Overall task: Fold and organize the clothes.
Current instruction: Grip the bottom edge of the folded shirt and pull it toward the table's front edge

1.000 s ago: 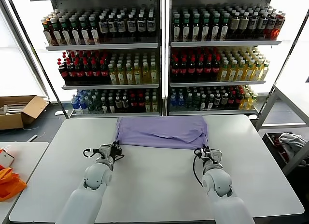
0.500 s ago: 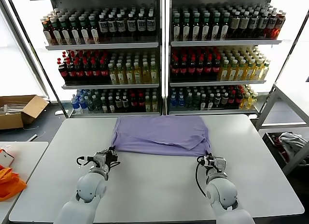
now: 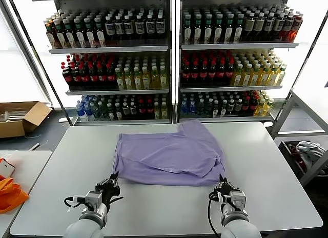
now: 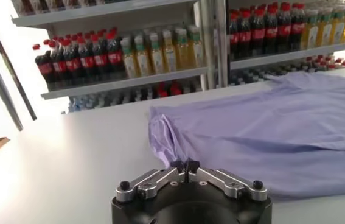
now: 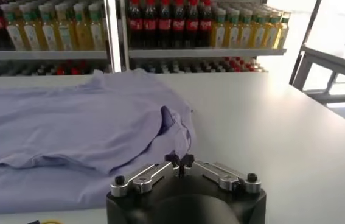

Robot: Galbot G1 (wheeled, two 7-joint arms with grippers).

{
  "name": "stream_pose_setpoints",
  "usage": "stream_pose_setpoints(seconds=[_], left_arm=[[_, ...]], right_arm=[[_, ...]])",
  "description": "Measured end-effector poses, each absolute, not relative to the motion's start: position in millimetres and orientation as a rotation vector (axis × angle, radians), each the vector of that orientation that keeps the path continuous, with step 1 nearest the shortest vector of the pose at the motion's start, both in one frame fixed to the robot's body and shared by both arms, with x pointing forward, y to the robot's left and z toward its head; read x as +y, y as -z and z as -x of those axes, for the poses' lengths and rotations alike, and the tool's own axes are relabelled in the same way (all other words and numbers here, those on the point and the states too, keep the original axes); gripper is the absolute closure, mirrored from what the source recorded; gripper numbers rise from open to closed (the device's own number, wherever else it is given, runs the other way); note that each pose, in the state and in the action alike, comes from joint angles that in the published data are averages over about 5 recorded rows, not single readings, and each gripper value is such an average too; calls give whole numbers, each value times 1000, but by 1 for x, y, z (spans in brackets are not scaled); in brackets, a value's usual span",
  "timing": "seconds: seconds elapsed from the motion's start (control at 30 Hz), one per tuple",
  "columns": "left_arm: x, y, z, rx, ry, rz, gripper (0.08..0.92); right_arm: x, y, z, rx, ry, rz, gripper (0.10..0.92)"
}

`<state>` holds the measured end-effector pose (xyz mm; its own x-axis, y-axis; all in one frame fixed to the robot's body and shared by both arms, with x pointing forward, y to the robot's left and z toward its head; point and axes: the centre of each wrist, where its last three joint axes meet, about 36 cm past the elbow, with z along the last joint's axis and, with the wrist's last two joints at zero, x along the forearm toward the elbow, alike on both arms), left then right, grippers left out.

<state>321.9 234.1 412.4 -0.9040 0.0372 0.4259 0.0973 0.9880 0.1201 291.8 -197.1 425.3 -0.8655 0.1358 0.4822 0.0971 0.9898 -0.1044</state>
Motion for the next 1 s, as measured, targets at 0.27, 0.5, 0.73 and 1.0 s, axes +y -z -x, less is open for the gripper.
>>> stream_pose_setpoints(seconds=[0.27,0.5,0.73,1.0], left_arm=[[240,-414,-282,-2659,184,85,908],[237,-408,-253,-2621,162,86,904],[232,-412,-233,-2606,145,87,743],[223,-415,-230,-2635,164,113,518]], right_arm=[[-191,-423,-256,-2576,-141,156,902],[-191,-427,-241,-2559,-156,170,836],[-188,-434,-239,-2599,-181,179,629],[-188,-431,-254,-2623,-226,208,413]])
